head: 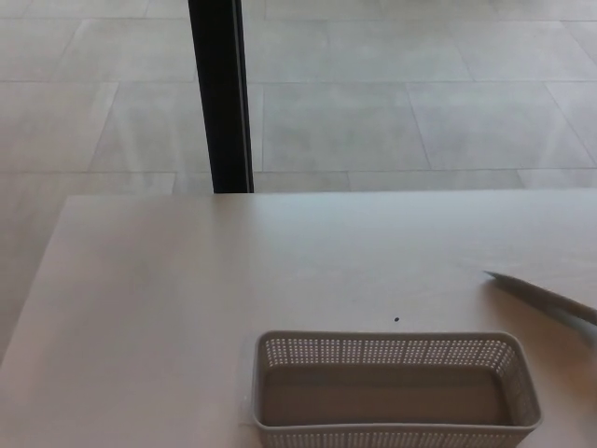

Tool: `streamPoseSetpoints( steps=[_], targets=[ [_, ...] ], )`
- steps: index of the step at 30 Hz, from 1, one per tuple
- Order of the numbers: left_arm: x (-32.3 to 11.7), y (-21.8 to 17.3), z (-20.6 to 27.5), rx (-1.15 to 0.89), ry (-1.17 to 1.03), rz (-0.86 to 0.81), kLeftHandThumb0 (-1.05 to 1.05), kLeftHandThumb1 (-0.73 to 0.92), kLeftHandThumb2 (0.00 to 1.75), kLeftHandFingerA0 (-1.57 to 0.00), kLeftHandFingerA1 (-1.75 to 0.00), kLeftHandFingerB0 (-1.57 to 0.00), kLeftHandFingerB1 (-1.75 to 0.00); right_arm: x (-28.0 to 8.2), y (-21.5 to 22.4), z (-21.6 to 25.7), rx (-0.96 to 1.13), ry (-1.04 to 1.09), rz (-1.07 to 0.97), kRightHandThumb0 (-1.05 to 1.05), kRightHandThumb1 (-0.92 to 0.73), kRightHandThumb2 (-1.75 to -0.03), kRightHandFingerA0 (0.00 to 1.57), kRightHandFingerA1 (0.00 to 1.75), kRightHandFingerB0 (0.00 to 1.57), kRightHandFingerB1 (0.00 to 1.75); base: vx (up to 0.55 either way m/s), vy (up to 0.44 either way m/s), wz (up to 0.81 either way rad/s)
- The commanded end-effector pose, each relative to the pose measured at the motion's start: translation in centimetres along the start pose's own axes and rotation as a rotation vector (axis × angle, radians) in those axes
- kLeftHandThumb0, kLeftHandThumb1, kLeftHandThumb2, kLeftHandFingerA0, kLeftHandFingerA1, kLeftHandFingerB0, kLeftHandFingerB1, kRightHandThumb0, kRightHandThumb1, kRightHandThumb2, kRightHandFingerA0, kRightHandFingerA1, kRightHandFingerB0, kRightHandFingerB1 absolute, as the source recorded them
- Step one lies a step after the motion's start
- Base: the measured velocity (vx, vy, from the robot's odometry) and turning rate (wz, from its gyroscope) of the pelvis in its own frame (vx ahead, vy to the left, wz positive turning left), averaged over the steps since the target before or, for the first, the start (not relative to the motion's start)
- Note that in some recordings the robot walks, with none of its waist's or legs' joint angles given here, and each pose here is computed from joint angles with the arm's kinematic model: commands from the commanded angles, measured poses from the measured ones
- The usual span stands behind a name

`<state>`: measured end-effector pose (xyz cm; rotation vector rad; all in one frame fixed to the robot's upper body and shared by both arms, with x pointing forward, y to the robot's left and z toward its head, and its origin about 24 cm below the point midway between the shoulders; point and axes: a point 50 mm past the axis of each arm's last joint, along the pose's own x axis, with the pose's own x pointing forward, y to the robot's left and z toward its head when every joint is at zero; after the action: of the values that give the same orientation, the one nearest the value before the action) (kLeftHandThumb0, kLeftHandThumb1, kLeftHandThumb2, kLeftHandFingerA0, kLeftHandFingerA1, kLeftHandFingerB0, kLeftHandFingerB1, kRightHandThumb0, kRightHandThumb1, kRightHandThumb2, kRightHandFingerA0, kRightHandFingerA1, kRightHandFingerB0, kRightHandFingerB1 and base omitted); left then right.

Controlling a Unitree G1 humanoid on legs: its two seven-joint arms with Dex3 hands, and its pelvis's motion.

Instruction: A garden tool is kept on the righthand side and a container is kept on the lefthand side on a desk infront of the robot. the robot uses its right hand to pick up the garden tool and makes a scooping motion inside the container

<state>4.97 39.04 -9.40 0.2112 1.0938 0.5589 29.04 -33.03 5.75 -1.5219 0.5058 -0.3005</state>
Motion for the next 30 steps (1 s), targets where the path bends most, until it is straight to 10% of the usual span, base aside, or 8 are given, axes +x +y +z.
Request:
streamPoseSetpoints(
  steps=[1,9,10,18,20,21,22,30],
  targets=[
    [-0.1,0.3,-0.1,-0.004,0.000,0.004,-0.24,-0.32,1.21,-0.90,-1.11,-0.90,-1.02,-0.6,0.0,0.3,0.088,-0.034,0.204,-0.71,-0.51,-0.89,0.07,0.54,0.04,0.40,0.00,0.000,0.00],
    [0.0,0.3,0.2,0.000,-0.009,0.005,-0.24,-0.35,1.28,-0.94,-1.12,-0.89,-1.04,-1.6,-0.3,0.7,0.089,-0.104,0.309,-1.05,-0.69,-1.06,0.00,0.27,0.00,0.00,0.00,0.000,0.00],
    [0.0,0.3,0.3,0.006,-0.014,-0.001,-0.27,-0.37,1.30,-0.91,-1.16,-0.92,-1.06,-1.7,-0.5,0.8,0.087,-0.111,0.313,-0.98,-0.82,-0.64,0.00,0.00,0.00,0.00,0.00,0.000,0.00],
    [-0.1,0.4,0.2,0.018,-0.022,0.000,-0.28,-0.35,1.19,-0.94,-1.11,-0.97,-1.01,-2.2,-2.8,-0.1,0.135,-0.152,0.309,-1.05,-0.68,-1.10,0.00,0.34,0.00,0.00,0.00,0.000,0.00],
    [0.0,0.3,0.3,0.015,-0.015,0.006,-0.26,-0.35,1.17,-0.96,-1.08,-0.96,-1.00,-2.5,-3.6,-0.8,0.148,-0.148,0.303,-1.05,-0.85,-0.68,0.00,0.00,0.00,0.00,0.00,0.000,0.00],
    [0.0,0.3,0.3,0.016,-0.016,0.004,-0.28,-0.34,1.20,-0.95,-1.08,-0.93,-1.01,-2.7,-4.2,-1.3,0.166,-0.148,0.292,-1.04,-0.67,-1.09,0.00,0.30,0.00,0.00,0.00,0.000,0.00],
    [0.0,0.3,0.3,0.013,-0.013,0.006,-0.27,-0.32,1.18,-0.99,-1.06,-0.94,-1.00,-2.8,-4.7,-1.9,0.190,-0.150,0.285,-1.05,-0.84,-0.68,0.00,0.00,0.00,0.00,0.00,0.000,0.00],
    [-0.1,0.6,0.3,0.007,-0.026,0.000,-0.28,-0.36,1.23,-0.96,-1.10,-0.96,-1.03,-4.5,-9.0,-9.0,0.349,-0.018,0.109,-1.05,-0.81,-0.72,0.00,0.00,0.00,0.02,0.00,0.000,0.00]
  ],
)
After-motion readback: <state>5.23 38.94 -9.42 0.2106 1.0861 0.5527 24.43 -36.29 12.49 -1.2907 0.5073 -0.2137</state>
